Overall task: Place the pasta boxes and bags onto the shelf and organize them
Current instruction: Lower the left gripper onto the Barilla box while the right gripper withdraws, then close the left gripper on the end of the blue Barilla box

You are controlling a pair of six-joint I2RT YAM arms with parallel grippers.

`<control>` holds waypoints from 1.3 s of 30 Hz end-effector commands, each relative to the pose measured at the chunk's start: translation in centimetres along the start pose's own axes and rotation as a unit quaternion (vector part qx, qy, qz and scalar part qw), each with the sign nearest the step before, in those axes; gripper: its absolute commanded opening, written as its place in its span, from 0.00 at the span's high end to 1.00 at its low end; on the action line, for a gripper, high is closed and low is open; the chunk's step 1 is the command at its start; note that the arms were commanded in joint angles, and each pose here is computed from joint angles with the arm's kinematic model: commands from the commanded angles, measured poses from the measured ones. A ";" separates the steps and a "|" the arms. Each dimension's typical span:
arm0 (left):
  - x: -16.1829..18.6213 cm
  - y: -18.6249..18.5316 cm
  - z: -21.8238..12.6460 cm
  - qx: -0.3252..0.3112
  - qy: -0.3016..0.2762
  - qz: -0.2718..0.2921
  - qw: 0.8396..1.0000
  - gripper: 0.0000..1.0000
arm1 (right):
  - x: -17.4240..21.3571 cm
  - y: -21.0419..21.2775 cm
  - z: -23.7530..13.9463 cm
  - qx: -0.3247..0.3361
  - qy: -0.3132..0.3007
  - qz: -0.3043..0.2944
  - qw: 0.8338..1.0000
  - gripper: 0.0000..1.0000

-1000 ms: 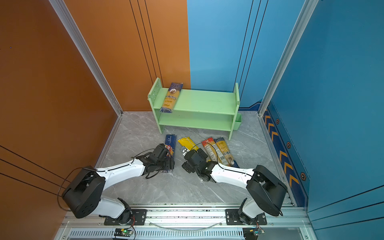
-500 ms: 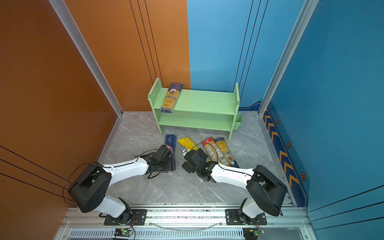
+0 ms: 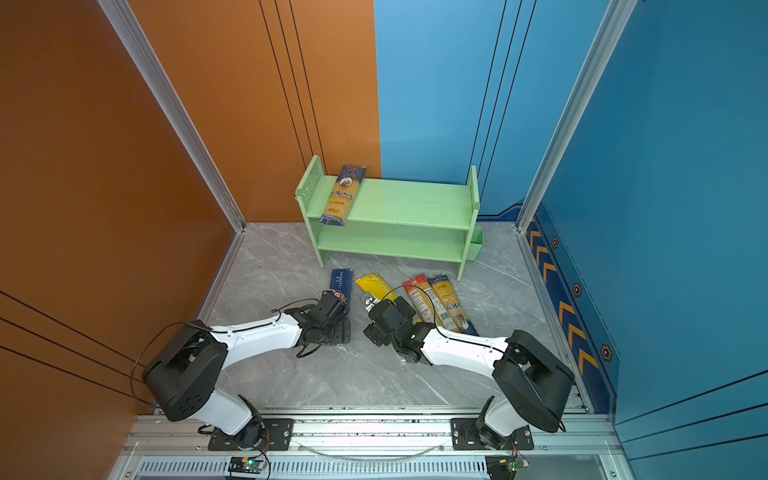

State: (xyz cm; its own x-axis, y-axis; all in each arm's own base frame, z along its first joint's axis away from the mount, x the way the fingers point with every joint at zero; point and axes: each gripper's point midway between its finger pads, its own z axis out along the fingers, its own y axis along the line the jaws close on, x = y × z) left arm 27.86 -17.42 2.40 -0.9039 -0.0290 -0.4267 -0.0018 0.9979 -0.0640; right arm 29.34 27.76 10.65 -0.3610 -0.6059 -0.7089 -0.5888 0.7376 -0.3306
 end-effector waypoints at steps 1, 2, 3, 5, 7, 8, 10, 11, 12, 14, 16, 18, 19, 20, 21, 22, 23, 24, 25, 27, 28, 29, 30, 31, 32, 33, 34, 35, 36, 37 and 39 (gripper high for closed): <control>0.2 0.4 0.1 -0.022 0.006 0.014 1.000 0.06 | 0.8 -0.9 -0.3 0.018 0.010 0.005 1.000 0.00; 0.2 0.3 0.1 -0.021 0.006 0.014 1.000 0.06 | 0.7 -0.9 -0.3 0.018 0.009 0.005 1.000 0.00; 0.2 0.4 0.2 -0.022 0.007 0.014 1.000 0.06 | 0.7 -0.9 -0.3 0.019 0.009 0.004 1.000 0.00; 0.2 0.3 0.2 -0.022 0.007 0.014 1.000 0.06 | 0.6 -0.9 -0.3 0.018 0.010 0.003 1.000 0.00; 0.2 0.4 0.3 -0.026 0.007 0.015 1.000 0.05 | 0.6 -0.8 -0.2 0.017 0.010 0.003 1.000 0.00; 0.2 0.5 0.2 -0.028 0.008 0.015 0.999 0.05 | 0.7 -0.8 -0.1 0.017 0.011 0.003 1.000 0.00; 0.1 0.6 0.2 -0.031 0.007 0.018 0.999 0.04 | 0.7 -0.7 -0.1 0.016 0.011 0.002 1.000 0.00; 0.1 0.7 0.2 -0.033 0.007 0.018 0.999 0.04 | 0.6 -0.7 -0.1 0.017 0.010 0.003 1.000 0.00; 0.2 0.7 0.2 -0.034 0.008 0.019 0.999 0.03 | 0.6 -0.7 0.0 0.016 0.011 0.003 1.000 0.00; 0.2 0.8 0.3 -0.038 0.009 0.020 0.999 0.03 | 0.6 -0.7 0.0 0.016 0.011 0.003 1.000 0.00; 0.2 0.8 0.4 -0.039 0.010 0.021 0.999 0.03 | 0.5 -0.7 0.0 0.016 0.011 0.003 1.000 0.00; 0.3 0.8 0.5 -0.040 0.012 0.022 0.999 0.03 | 0.5 -0.8 0.0 0.017 0.012 0.001 1.000 0.00; 0.3 0.8 0.5 -0.041 0.013 0.022 0.999 0.02 | 0.5 -0.8 0.0 0.017 0.011 0.001 1.000 0.00; 0.3 0.8 0.5 -0.041 0.013 0.022 0.999 0.02 | 0.5 -0.8 0.0 0.017 0.011 0.000 1.000 0.00; 0.2 0.8 0.5 -0.041 0.012 0.022 0.999 0.02 | 0.5 -0.8 0.0 0.017 0.012 0.001 1.000 0.00; 0.3 0.9 0.5 -0.043 0.013 0.023 0.999 0.02 | 0.5 -0.9 0.1 0.017 0.013 0.001 1.000 0.00; 0.2 0.8 0.5 -0.042 0.012 0.023 0.999 0.03 | 0.5 -0.9 0.1 0.017 0.013 0.000 1.000 0.00; 0.2 0.8 0.5 -0.043 0.013 0.024 0.999 0.04 | 0.5 -0.9 0.1 0.017 0.013 0.000 1.000 0.00; 0.2 0.8 0.6 -0.043 0.013 0.024 0.999 0.04 | 0.6 -0.9 0.1 0.017 0.014 0.000 1.000 0.00; 0.3 0.8 0.6 -0.043 0.014 0.026 0.999 0.06 | 0.6 -0.8 0.2 0.017 0.015 0.000 1.000 0.00; 0.3 0.8 0.6 -0.043 0.015 0.026 0.999 0.06 | 0.6 -0.9 0.2 0.017 0.015 0.000 1.000 0.00; 0.2 0.8 0.6 -0.042 0.015 0.026 0.999 0.07 | 0.6 -0.9 0.2 0.018 0.015 0.001 1.000 0.00; 0.3 0.7 0.7 -0.041 0.016 0.027 0.999 0.08 | 0.6 -0.8 0.2 0.017 0.015 0.000 1.000 0.00; 0.2 0.6 0.7 -0.040 0.016 0.027 0.999 0.10 | 0.7 -0.8 0.3 0.017 0.016 0.000 1.000 0.00; 0.3 0.7 0.7 -0.041 0.017 0.028 0.999 0.11 | 0.7 -0.8 0.3 0.017 0.017 0.000 1.000 0.00; 0.3 0.7 0.7 -0.041 0.018 0.028 0.999 0.12 | 0.7 -0.8 0.3 0.017 0.017 0.001 1.000 0.00; 0.3 0.7 0.8 -0.041 0.018 0.030 0.999 0.13 | 0.7 -0.8 0.3 0.017 0.017 0.000 1.000 0.00; 0.4 0.7 0.8 -0.041 0.019 0.030 0.999 0.18 | 0.8 -0.8 0.4 0.017 0.018 0.000 1.000 0.00; 0.4 0.6 0.8 -0.040 0.020 0.032 0.998 0.21 | 0.8 -0.8 0.4 0.017 0.019 0.000 1.000 0.00; 0.4 0.6 0.8 -0.041 0.020 0.032 0.998 0.24 | 0.8 -0.8 0.4 0.018 0.019 0.001 1.000 0.00; 0.4 0.7 0.9 -0.041 0.021 0.033 0.998 0.30 | 0.8 -0.9 0.4 0.021 0.020 0.000 1.000 0.00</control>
State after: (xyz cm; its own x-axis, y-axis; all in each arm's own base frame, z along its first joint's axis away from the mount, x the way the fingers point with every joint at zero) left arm 28.49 -17.56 2.15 -0.9051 0.0057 -0.4251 0.0141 0.9998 -0.0165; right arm 29.55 27.52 10.51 -0.3672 -0.6058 -0.7058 -0.5839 0.7408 -0.3321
